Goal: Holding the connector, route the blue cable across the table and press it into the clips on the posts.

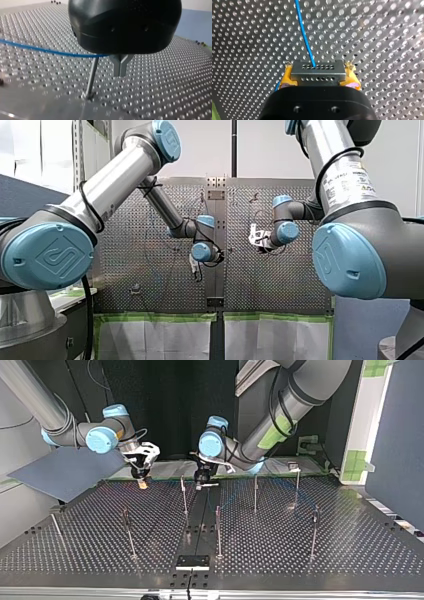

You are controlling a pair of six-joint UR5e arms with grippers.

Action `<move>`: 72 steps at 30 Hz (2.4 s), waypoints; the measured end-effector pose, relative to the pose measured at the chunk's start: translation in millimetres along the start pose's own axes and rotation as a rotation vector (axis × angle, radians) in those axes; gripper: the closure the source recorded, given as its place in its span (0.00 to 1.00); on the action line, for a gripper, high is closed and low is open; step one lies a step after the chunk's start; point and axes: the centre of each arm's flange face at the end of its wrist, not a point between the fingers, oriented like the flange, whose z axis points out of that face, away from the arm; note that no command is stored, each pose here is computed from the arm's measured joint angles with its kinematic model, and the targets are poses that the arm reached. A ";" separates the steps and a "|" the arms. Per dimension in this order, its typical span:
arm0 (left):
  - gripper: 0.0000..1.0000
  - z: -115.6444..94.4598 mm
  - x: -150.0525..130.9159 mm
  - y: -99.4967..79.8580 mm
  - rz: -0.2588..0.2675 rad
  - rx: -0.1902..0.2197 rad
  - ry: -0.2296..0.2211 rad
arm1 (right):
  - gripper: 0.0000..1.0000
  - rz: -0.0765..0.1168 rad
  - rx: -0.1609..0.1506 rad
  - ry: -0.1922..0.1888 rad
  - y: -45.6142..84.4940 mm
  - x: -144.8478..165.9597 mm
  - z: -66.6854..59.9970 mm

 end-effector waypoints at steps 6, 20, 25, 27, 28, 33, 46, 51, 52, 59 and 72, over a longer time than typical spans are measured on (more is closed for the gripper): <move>1.00 14.2 -16.3 4.1 0.002 -0.015 -0.009 | 1.00 0.002 -0.006 0.016 7.6 7.7 5.6; 0.00 6.2 -12.8 -1.8 0.032 -0.031 0.068 | 1.00 -0.009 -0.002 0.046 24.9 15.4 10.6; 0.00 0.2 -11.4 -3.6 0.049 -0.033 0.109 | 1.00 -0.013 0.039 0.054 23.4 16.2 12.5; 0.00 -2.9 -14.9 -5.4 0.060 -0.039 0.118 | 1.00 -0.013 0.051 0.057 23.7 17.1 13.6; 0.00 -4.5 -17.5 -6.6 0.066 -0.042 0.120 | 1.00 -0.013 0.059 0.058 23.8 17.8 14.3; 0.00 -16.9 -34.5 -17.0 0.088 -0.064 0.122 | 1.00 -0.012 0.074 0.060 25.7 19.9 16.2; 0.00 -45.5 -39.4 -50.1 0.126 -0.040 0.133 | 1.00 -0.009 0.073 0.056 29.4 19.3 16.7; 0.00 -56.8 -35.2 -62.1 0.152 -0.040 0.143 | 1.00 -0.009 0.072 0.055 29.6 19.1 16.5; 0.00 -59.1 -34.4 -64.8 0.156 -0.038 0.142 | 1.00 -0.009 0.072 0.055 30.0 19.2 16.5; 0.00 -73.7 -28.0 -92.9 0.157 -0.017 0.112 | 1.00 -0.007 0.061 0.050 36.8 19.7 16.0; 0.00 -83.4 -1.6 -163.6 0.087 0.021 0.019 | 1.00 -0.012 0.035 0.034 51.9 20.8 13.5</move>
